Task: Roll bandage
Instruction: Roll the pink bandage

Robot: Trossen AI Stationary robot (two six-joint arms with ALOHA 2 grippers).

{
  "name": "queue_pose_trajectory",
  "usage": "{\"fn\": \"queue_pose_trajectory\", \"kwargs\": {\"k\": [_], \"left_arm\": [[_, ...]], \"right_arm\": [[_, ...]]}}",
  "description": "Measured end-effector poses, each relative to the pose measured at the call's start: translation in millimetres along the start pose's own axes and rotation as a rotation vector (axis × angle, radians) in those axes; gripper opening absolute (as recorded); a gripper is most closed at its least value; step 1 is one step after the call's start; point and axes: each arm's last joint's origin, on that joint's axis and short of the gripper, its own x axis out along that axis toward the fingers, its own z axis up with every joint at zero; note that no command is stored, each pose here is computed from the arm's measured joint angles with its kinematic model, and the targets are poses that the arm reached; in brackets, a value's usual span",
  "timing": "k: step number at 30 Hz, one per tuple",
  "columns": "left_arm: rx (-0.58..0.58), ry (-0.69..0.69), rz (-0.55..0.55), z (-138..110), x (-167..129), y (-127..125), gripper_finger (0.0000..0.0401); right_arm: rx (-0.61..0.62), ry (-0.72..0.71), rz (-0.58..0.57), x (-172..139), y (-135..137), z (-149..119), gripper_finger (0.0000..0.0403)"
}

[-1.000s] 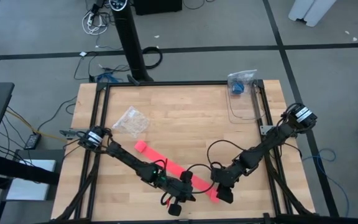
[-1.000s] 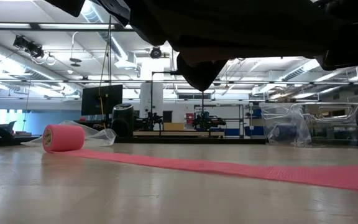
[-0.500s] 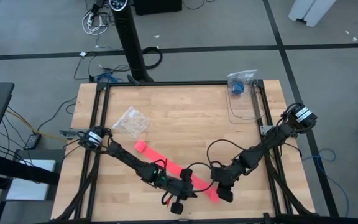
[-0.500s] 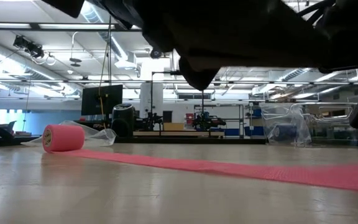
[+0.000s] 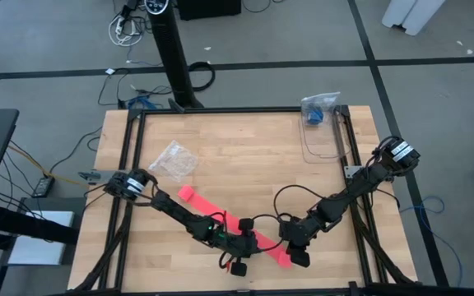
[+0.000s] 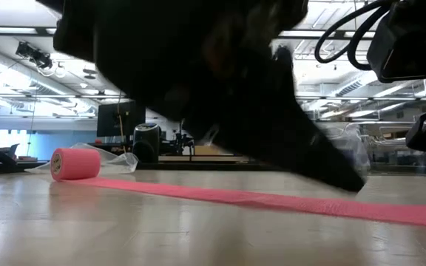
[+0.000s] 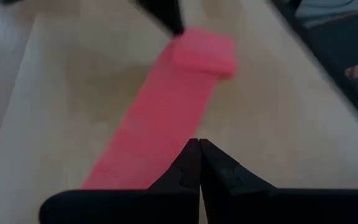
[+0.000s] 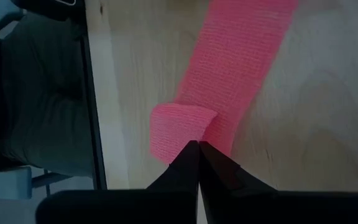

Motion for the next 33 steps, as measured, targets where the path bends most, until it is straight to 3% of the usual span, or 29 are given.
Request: {"fn": "queue_pose_trajectory", "kwargs": {"k": [33], "left_arm": [[-0.071, 0.052, 0.068, -16, 3, 13, 0.0005]], "right_arm": [[-0.171, -0.095, -0.053, 4, 26, -36, 0.0008]]}}
